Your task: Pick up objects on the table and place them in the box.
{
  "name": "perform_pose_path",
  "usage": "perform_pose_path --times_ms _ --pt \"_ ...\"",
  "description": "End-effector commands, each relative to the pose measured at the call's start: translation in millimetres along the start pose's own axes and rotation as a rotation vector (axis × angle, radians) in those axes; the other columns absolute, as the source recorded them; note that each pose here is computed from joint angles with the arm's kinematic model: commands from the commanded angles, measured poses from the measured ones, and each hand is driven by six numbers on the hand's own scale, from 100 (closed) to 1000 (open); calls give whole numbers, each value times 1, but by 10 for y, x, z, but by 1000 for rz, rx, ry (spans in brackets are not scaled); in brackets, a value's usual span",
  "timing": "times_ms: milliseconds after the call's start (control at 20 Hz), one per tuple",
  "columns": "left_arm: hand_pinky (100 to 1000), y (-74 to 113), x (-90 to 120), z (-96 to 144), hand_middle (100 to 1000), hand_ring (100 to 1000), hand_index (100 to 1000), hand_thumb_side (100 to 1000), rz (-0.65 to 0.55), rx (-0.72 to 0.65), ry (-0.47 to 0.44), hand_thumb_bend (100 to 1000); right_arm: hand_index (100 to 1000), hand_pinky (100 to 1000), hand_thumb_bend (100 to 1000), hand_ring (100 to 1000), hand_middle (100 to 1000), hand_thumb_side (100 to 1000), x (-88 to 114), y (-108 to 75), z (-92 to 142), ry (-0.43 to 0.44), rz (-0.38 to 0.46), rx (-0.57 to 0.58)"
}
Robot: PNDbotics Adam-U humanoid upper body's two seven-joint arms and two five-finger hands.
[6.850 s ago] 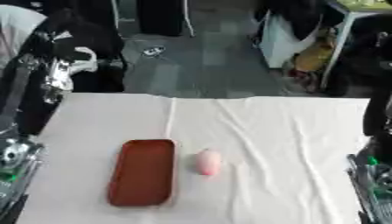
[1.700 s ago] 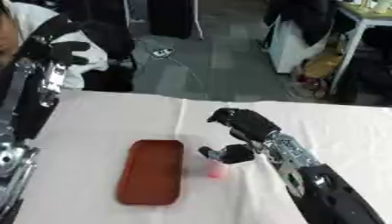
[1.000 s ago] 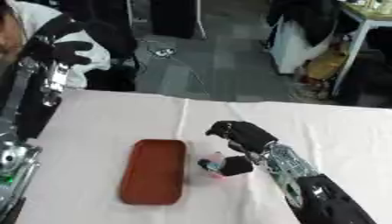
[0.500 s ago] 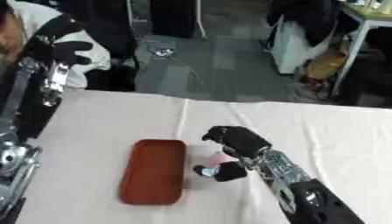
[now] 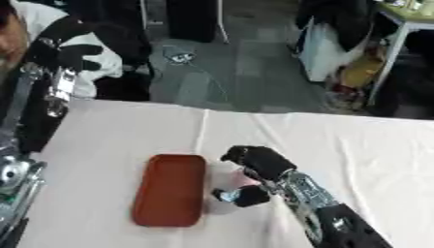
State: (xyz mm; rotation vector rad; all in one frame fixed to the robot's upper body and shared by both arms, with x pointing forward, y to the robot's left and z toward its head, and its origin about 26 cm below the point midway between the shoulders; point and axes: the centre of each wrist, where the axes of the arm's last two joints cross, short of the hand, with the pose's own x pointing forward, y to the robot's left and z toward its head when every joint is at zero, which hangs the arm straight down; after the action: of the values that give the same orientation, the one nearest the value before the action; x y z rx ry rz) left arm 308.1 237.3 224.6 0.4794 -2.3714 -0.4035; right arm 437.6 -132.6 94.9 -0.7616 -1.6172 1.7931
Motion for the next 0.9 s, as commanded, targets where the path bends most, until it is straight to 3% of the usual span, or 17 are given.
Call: perform_pose_path --times_ms 50,550,900 --pt "703 34 71 -57 860 731 968 828 -11 3 -38 100 916 730 474 815 848 820 -19 -10 -24 13 9 -20" --pt "702 33 72 -59 860 730 968 828 -9 4 -39 100 934 743 511 820 876 742 -94 105 -73 83 61 -85" --pt "703 31 73 -61 860 731 968 828 -8 6 -40 100 943 708 468 805 872 720 -128 81 -108 151 16 -171"
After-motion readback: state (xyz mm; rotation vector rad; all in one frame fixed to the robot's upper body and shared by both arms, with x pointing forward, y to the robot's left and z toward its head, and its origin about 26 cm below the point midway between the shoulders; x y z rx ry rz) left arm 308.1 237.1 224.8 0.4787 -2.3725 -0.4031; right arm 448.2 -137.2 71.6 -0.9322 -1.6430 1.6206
